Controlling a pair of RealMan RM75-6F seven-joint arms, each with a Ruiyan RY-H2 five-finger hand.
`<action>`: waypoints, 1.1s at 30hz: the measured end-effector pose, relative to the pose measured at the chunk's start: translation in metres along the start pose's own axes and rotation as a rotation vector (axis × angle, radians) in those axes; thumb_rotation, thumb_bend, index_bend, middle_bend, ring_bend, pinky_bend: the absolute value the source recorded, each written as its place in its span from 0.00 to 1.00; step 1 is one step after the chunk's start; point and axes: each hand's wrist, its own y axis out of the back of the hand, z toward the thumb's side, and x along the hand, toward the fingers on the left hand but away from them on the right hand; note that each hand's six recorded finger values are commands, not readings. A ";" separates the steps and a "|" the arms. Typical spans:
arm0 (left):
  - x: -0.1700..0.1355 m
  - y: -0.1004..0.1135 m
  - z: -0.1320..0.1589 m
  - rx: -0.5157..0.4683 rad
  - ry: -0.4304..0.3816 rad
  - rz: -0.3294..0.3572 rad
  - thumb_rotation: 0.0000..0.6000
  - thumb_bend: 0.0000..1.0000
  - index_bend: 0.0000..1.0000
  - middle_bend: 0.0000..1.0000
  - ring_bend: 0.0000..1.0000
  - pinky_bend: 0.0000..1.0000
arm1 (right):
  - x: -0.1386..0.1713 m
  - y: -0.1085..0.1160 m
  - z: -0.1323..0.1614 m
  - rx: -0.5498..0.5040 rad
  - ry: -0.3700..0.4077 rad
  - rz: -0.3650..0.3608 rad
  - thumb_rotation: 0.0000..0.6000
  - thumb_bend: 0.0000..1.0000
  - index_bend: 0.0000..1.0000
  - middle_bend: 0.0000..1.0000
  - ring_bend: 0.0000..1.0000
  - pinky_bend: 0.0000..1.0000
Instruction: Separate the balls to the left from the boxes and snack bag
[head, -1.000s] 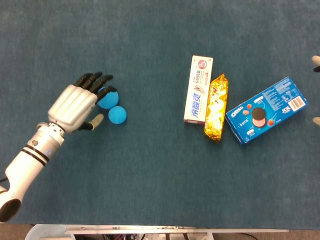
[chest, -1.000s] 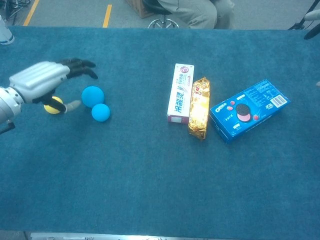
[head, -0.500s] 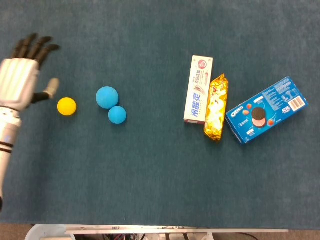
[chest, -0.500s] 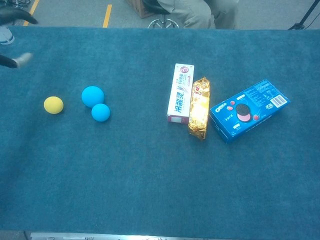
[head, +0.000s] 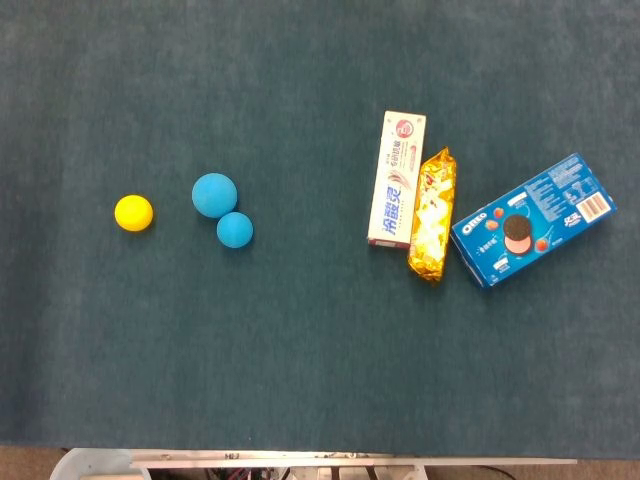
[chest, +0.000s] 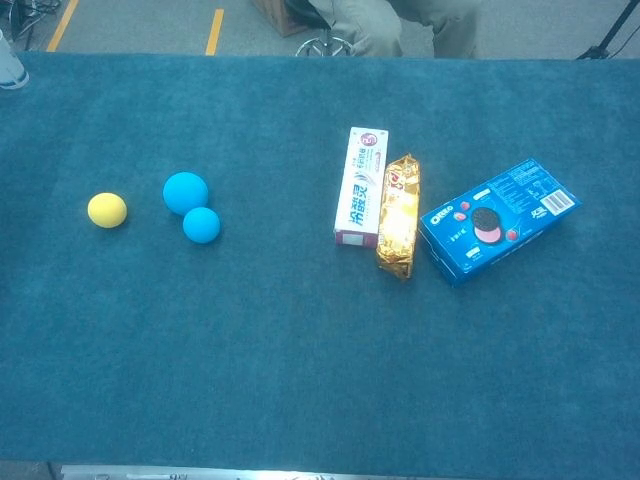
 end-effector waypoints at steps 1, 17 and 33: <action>-0.005 0.000 -0.003 0.011 0.006 0.001 1.00 0.37 0.18 0.16 0.03 0.09 | 0.001 0.000 -0.001 0.007 -0.003 -0.006 1.00 0.00 0.02 0.23 0.14 0.27; -0.060 0.007 -0.017 0.055 0.065 -0.020 1.00 0.37 0.19 0.16 0.04 0.09 | 0.023 0.003 0.001 0.098 0.014 -0.074 1.00 0.00 0.02 0.23 0.14 0.27; -0.069 0.014 -0.018 0.058 0.074 -0.020 1.00 0.37 0.19 0.16 0.04 0.09 | 0.031 0.007 -0.001 0.095 0.014 -0.069 1.00 0.00 0.02 0.23 0.14 0.27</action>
